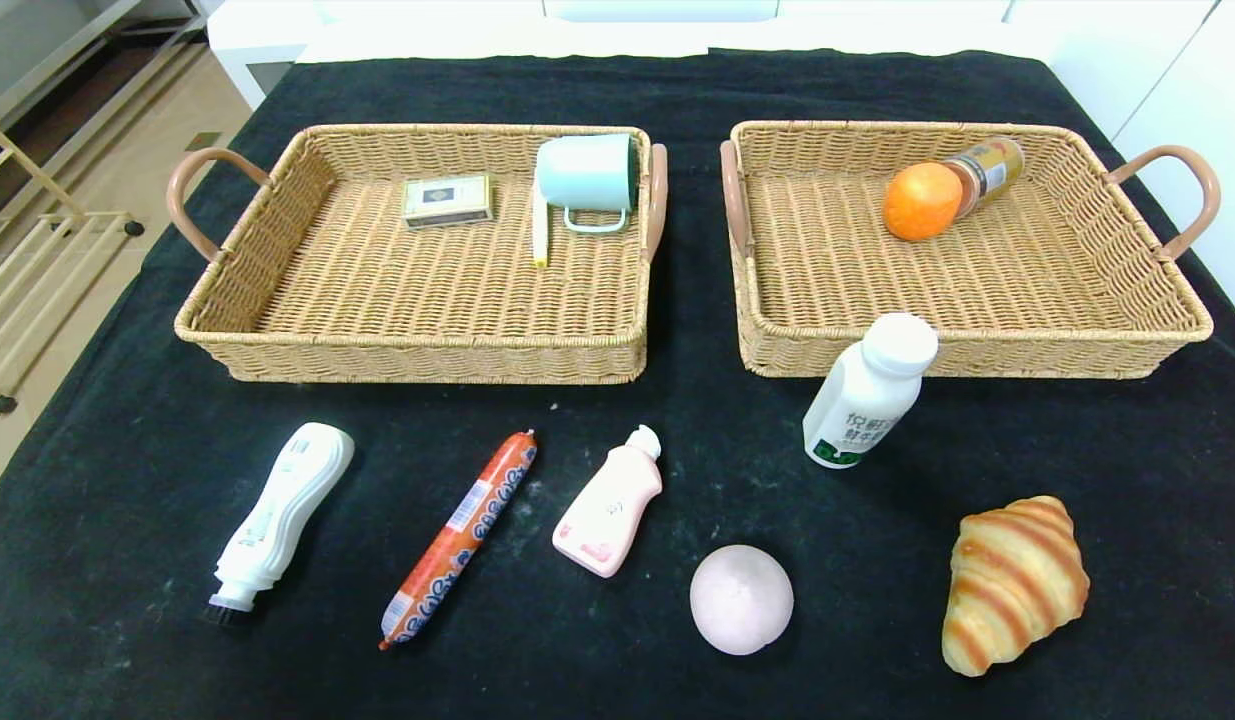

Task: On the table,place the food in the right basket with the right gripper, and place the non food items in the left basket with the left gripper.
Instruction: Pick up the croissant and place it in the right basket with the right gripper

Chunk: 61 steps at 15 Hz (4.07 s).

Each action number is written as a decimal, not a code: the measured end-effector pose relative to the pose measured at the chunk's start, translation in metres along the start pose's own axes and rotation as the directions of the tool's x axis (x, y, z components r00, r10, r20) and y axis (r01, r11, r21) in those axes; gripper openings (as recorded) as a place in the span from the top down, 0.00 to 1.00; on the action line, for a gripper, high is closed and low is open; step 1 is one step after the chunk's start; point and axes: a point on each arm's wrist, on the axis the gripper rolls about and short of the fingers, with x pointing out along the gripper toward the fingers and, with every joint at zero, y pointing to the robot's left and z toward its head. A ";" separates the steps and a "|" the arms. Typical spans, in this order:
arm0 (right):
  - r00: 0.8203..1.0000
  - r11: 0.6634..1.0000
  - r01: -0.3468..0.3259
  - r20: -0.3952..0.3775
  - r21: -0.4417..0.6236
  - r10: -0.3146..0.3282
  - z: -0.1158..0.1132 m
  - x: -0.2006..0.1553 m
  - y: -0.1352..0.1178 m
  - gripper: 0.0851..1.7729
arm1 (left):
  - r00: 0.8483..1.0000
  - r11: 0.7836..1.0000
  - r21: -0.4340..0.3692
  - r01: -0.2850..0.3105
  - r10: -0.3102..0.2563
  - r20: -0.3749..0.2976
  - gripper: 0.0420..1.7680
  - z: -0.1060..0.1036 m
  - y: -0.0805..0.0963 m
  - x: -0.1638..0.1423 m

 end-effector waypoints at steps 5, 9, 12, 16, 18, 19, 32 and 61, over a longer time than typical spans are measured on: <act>0.990 0.994 -0.113 0.086 0.002 0.112 0.053 0.057 0.002 0.04 | 0.938 0.949 -0.003 0.314 -0.311 -0.153 0.03 0.032 -0.005 0.058; 0.957 0.955 -0.289 0.013 0.064 0.288 0.060 0.099 0.018 0.04 | 0.869 0.904 0.005 0.428 -0.410 -0.277 0.03 0.027 -0.018 0.097; 0.935 0.935 -0.344 -0.054 0.091 0.349 0.059 0.121 0.029 0.04 | 0.821 0.872 -0.019 0.489 -0.467 -0.327 0.03 0.024 -0.028 0.115; 0.912 0.921 -0.378 -0.132 0.097 0.389 0.053 0.141 0.045 0.04 | 0.755 0.828 -0.052 0.559 -0.534 -0.380 0.03 0.020 -0.042 0.133; 0.908 0.921 -0.380 -0.152 0.087 0.390 0.053 0.148 0.051 0.04 | 0.735 0.815 -0.062 0.576 -0.549 -0.397 0.03 0.016 -0.046 0.137; 0.905 0.919 -0.385 -0.160 0.084 0.394 0.052 0.151 0.053 0.04 | 0.727 0.813 -0.066 0.579 -0.551 -0.409 0.03 0.013 -0.047 0.137; 0.919 0.949 -0.314 -0.238 0.035 0.313 0.045 0.159 0.056 0.04 | 0.725 0.804 -0.045 0.593 -0.557 -0.405 0.03 0.014 -0.049 0.139; 0.573 0.841 0.476 -0.816 0.258 -0.075 0.056 0.217 0.065 0.04 | 0.754 0.804 -0.004 0.595 -0.560 -0.344 0.03 0.019 -0.047 0.136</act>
